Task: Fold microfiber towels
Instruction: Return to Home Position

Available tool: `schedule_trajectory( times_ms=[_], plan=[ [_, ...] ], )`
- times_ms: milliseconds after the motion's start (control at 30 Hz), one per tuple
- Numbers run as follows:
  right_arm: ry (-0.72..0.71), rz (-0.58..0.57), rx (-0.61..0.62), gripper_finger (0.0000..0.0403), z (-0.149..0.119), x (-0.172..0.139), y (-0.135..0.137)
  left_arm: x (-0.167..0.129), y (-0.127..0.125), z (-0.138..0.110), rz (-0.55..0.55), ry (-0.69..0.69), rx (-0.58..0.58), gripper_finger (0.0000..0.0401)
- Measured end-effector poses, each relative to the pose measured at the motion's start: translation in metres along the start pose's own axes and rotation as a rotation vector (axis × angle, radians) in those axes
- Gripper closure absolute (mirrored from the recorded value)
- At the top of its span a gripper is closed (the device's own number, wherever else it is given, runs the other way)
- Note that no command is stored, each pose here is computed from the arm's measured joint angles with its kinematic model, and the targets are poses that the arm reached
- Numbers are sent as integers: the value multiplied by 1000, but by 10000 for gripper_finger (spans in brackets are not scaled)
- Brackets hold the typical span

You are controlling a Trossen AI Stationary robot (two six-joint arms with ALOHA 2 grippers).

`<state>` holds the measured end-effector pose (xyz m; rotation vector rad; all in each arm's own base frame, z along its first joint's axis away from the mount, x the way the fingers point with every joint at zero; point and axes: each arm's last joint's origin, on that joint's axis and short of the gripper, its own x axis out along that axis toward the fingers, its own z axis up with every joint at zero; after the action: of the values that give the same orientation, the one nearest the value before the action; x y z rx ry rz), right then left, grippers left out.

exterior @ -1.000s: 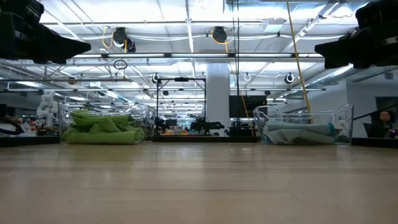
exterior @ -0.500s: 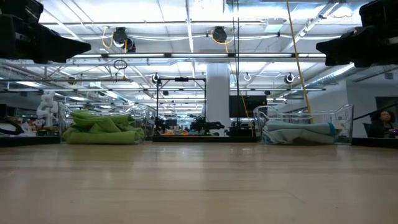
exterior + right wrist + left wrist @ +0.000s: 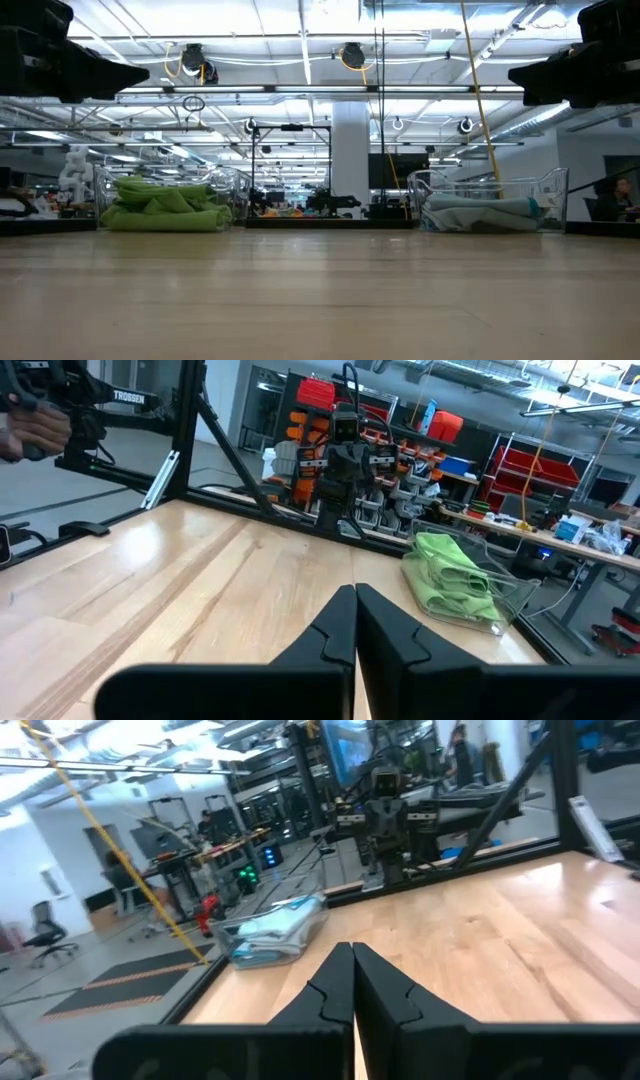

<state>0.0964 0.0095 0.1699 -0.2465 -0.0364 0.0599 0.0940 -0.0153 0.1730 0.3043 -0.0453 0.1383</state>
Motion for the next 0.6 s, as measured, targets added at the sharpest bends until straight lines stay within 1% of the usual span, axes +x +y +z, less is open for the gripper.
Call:
schedule_trajectory(
  times_ms=[133, 367, 600],
  plan=[
    [0, 0, 0, 403, 0, 0, 0, 3, 6, -3, -36, -3, -16, 400],
    [1, 0, 0, 403, 0, 0, 0, 5, 19, -11, -33, 34, -51, 400],
    [1, -1, 0, 403, 0, 0, 0, 6, 28, -15, -2, 53, -51, 399]
  ],
)
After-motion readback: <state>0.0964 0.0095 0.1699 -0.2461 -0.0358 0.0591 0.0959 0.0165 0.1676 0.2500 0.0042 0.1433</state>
